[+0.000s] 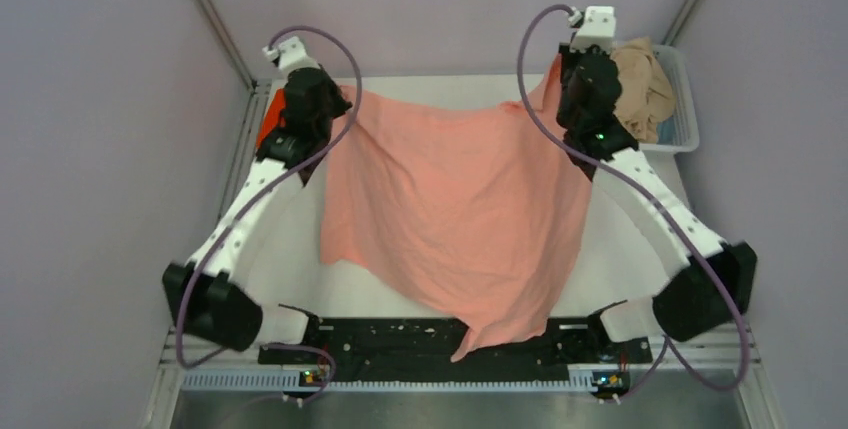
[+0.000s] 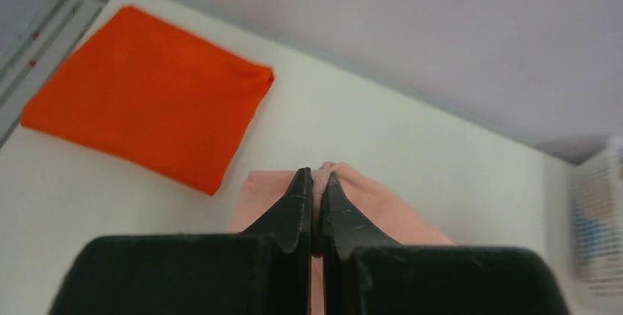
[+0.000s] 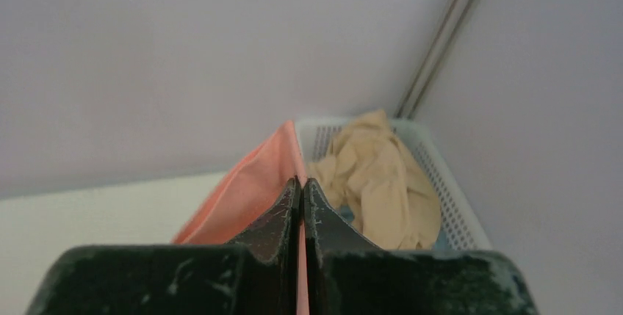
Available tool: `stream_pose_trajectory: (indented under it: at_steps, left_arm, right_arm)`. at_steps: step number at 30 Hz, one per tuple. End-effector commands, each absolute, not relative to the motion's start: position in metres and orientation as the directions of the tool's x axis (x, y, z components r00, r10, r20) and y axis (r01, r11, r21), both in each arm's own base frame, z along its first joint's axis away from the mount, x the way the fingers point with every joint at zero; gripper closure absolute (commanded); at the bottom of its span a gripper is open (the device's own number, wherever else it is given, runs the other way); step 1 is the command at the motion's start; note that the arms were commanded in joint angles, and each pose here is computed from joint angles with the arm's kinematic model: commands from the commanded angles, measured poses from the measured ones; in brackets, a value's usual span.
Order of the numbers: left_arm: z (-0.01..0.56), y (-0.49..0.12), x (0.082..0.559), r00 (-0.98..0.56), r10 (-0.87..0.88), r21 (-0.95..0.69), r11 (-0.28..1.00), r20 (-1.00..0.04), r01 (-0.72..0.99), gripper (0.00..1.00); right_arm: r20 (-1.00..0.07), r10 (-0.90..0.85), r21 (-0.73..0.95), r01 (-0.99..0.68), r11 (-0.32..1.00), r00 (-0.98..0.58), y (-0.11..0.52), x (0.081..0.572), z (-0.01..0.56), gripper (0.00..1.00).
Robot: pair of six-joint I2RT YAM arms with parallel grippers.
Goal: Fold and stack the t-shirts
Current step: Flatten out the tshirt
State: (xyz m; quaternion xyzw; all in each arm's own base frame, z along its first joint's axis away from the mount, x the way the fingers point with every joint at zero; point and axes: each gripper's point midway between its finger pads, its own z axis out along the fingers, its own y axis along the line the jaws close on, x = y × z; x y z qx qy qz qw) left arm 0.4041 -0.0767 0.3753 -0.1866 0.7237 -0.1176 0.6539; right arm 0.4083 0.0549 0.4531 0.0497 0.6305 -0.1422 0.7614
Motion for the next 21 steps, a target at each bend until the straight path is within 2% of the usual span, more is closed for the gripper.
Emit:
stream_pose_trajectory:
  at_steps: [1, 3, 4, 8, 9, 10, 11, 12, 14, 15, 17, 21]
  left_arm:
    - [0.269, -0.067, 0.465, -0.244, -0.420, -0.338, 0.887, -0.874, -0.314, 1.00]
    - [0.224, -0.076, 0.492, -0.334, -0.425, -0.325, 0.892, -0.841, -0.315, 0.98]
    - [0.203, -0.081, 0.507, -0.375, -0.426, -0.324, 0.895, -0.823, -0.307, 0.90]
    - [0.140, -0.096, 0.556, -0.492, -0.440, -0.331, 0.896, -0.751, -0.294, 0.44]
    - [0.138, -0.100, 0.569, -0.501, -0.443, -0.343, 0.896, -0.744, -0.284, 0.33]
    - [0.131, -0.101, 0.577, -0.514, -0.442, -0.338, 0.896, -0.735, -0.287, 0.10]
    - [0.128, -0.103, 0.583, -0.522, -0.439, -0.337, 0.898, -0.732, -0.283, 0.02]
    - [0.127, -0.106, 0.587, -0.524, -0.432, -0.338, 0.901, -0.734, -0.271, 0.02]
    - [0.132, -0.110, 0.590, -0.519, -0.428, -0.352, 0.904, -0.740, -0.244, 0.01]
    - [0.135, -0.111, 0.589, -0.516, -0.428, -0.359, 0.904, -0.742, -0.233, 0.02]
    - [0.143, -0.113, 0.583, -0.513, -0.431, -0.375, 0.902, -0.742, -0.215, 0.01]
    - [0.157, -0.120, 0.553, -0.520, -0.423, -0.396, 0.903, -0.742, -0.169, 0.02]
  right_arm:
    - [-0.992, -0.078, -0.041, 0.337, 0.941, 0.095, 0.038, 0.473, 0.374, 1.00]
    - [-0.996, -0.075, -0.053, 0.329, 0.943, 0.054, 0.041, 0.501, 0.333, 1.00]
    - [-0.997, -0.078, -0.065, 0.325, 0.943, 0.025, 0.043, 0.515, 0.311, 1.00]
    - [-0.989, -0.098, -0.130, 0.324, 0.937, -0.113, 0.046, 0.572, 0.229, 1.00]
    - [-0.984, -0.106, -0.149, 0.330, 0.932, -0.146, 0.046, 0.584, 0.212, 0.97]
    - [-0.977, -0.116, -0.171, 0.337, 0.926, -0.180, 0.045, 0.595, 0.197, 0.88]
    - [-0.969, -0.125, -0.194, 0.341, 0.920, -0.213, 0.044, 0.604, 0.183, 0.79]
    - [-0.956, -0.137, -0.224, 0.344, 0.912, -0.259, 0.042, 0.612, 0.163, 0.64]
    - [-0.949, -0.136, -0.235, 0.355, 0.905, -0.283, 0.041, 0.624, 0.160, 0.33]
    - [-0.947, -0.128, -0.234, 0.362, 0.902, -0.295, 0.041, 0.626, 0.159, 0.22]
    - [-0.947, -0.099, -0.211, 0.358, 0.909, -0.305, 0.043, 0.624, 0.161, 0.07]
    - [-0.950, -0.008, -0.098, 0.274, 0.957, -0.312, 0.061, 0.607, 0.173, 0.01]
